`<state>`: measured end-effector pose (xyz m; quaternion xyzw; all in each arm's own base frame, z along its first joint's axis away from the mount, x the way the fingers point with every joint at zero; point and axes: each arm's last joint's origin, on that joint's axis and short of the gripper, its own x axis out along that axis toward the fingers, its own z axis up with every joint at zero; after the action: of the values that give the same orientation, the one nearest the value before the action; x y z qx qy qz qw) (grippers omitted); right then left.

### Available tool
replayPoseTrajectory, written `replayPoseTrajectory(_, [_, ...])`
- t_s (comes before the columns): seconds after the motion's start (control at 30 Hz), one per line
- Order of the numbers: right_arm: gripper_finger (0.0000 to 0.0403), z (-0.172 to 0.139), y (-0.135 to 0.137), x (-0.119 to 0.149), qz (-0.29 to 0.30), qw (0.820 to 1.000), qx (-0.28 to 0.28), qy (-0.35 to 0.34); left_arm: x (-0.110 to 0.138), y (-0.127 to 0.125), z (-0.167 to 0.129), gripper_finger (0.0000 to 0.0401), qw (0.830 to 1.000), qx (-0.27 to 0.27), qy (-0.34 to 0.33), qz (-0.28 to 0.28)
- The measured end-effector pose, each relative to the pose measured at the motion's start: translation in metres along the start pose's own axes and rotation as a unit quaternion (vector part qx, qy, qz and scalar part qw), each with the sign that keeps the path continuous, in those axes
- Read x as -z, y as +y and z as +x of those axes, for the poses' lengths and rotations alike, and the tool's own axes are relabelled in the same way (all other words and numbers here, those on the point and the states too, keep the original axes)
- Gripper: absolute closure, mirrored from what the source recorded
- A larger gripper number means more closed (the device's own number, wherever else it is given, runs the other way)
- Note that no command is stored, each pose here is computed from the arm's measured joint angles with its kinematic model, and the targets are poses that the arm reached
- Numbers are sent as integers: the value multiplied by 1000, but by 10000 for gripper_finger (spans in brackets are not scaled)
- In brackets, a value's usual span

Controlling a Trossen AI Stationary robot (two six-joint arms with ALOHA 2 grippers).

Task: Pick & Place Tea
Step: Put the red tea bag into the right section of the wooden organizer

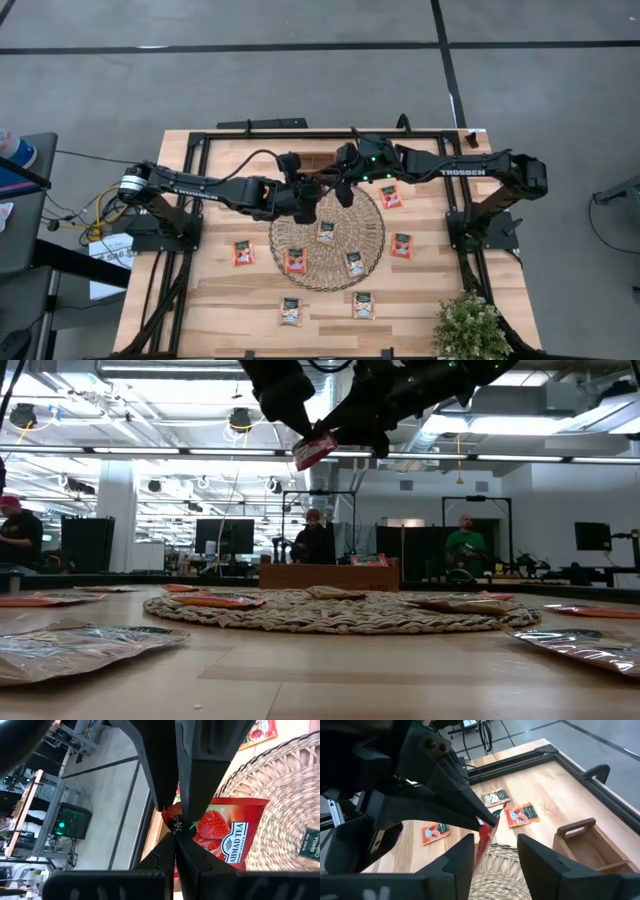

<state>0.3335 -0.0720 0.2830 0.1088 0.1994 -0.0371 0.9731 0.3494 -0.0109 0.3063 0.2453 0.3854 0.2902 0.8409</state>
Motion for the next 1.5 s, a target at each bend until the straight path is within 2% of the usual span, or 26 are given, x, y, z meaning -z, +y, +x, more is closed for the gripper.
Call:
replayPoseTrajectory(0.33, [314, 0, -1, 0, 1, 1000, 0, 0, -2, 0, 0, 401, 1000, -1, -7, -7])
replayPoseTrajectory(0.63, [395, 0, -1, 0, -4, 1000, 0, 1, -2, 1, 0, 401, 1000, -1, -8, -8])
replayPoseTrajectory(0.97, [402, 0, -1, 0, -7, 1000, 15, -2, -3, 1, 0, 401, 1000, -14, -10, -12])
replayPoseTrajectory(1.1, [402, 0, -1, 0, -7, 1000, 16, -1, -3, 1, 0, 397, 1000, -17, -11, 5])
replayPoseTrajectory(1.27, [403, 0, -1, 1, -7, 1000, 16, 0, -4, 2, 0, 364, 1000, -20, -12, 7])
replayPoseTrajectory(1.5, [403, 0, -2, 0, -7, 1000, 18, -1, -4, 4, -1, 277, 999, -52, -6, 5])
